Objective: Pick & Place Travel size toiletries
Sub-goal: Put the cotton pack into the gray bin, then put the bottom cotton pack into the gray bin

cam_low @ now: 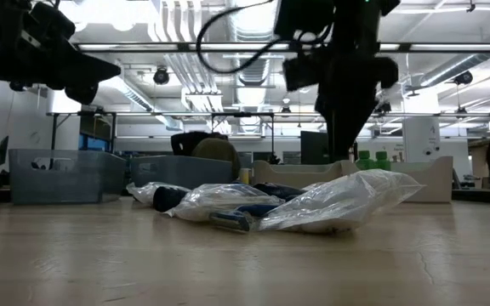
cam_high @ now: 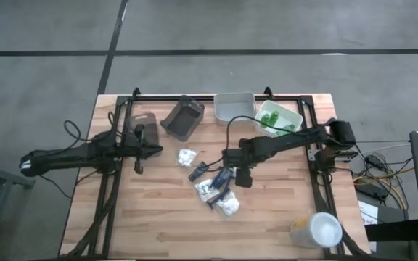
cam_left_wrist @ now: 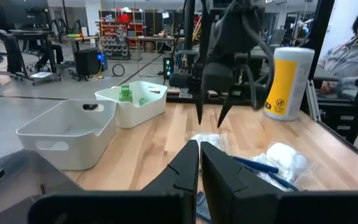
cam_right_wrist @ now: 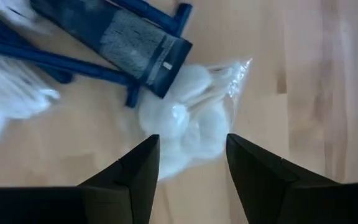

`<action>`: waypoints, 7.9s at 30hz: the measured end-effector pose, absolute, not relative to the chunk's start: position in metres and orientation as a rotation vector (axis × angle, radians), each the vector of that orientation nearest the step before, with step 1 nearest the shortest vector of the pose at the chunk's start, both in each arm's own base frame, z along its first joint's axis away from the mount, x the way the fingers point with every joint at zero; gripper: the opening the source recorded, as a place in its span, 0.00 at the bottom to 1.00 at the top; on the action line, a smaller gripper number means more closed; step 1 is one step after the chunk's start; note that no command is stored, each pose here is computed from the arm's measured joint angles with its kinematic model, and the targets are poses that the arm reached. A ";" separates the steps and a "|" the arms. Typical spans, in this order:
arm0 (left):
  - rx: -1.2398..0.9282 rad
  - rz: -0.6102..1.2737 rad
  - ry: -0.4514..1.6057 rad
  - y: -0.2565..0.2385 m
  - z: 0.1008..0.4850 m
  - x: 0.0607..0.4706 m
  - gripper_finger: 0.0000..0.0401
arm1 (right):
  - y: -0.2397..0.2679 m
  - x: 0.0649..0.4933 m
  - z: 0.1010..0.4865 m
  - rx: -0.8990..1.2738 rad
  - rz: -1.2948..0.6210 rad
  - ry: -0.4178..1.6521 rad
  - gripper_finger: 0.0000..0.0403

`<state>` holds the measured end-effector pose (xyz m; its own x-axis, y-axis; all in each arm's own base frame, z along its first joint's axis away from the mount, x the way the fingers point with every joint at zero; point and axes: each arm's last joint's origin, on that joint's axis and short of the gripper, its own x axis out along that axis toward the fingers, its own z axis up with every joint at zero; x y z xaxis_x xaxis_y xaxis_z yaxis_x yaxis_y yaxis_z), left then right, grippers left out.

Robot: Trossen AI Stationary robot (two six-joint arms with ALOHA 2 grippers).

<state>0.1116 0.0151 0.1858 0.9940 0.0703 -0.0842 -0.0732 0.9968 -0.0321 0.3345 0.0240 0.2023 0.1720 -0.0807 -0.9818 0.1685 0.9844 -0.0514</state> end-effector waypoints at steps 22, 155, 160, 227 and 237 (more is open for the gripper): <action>-0.131 0.079 0.108 0.015 0.183 0.111 0.06 | 0.008 0.348 0.141 -0.066 0.007 1.480 0.56; -0.095 0.105 0.150 0.016 0.179 0.112 0.06 | -0.238 0.383 0.194 -0.468 -0.328 1.422 0.04; -0.097 0.105 0.150 0.016 0.179 0.112 0.06 | -0.236 0.384 0.194 -0.437 -0.303 1.395 0.04; -0.125 0.107 0.158 0.016 0.178 0.112 0.06 | -0.135 0.320 0.329 -0.130 0.029 0.992 0.41; -0.086 0.104 0.159 0.016 0.178 0.112 0.06 | -0.060 0.302 0.332 -0.168 0.175 0.959 0.46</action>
<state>0.1120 0.0160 0.1778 0.9820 0.0962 -0.1625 -0.1098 0.9910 -0.0769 0.3019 -0.0599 0.3318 0.5626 0.0736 -0.8234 -0.2223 0.9728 -0.0650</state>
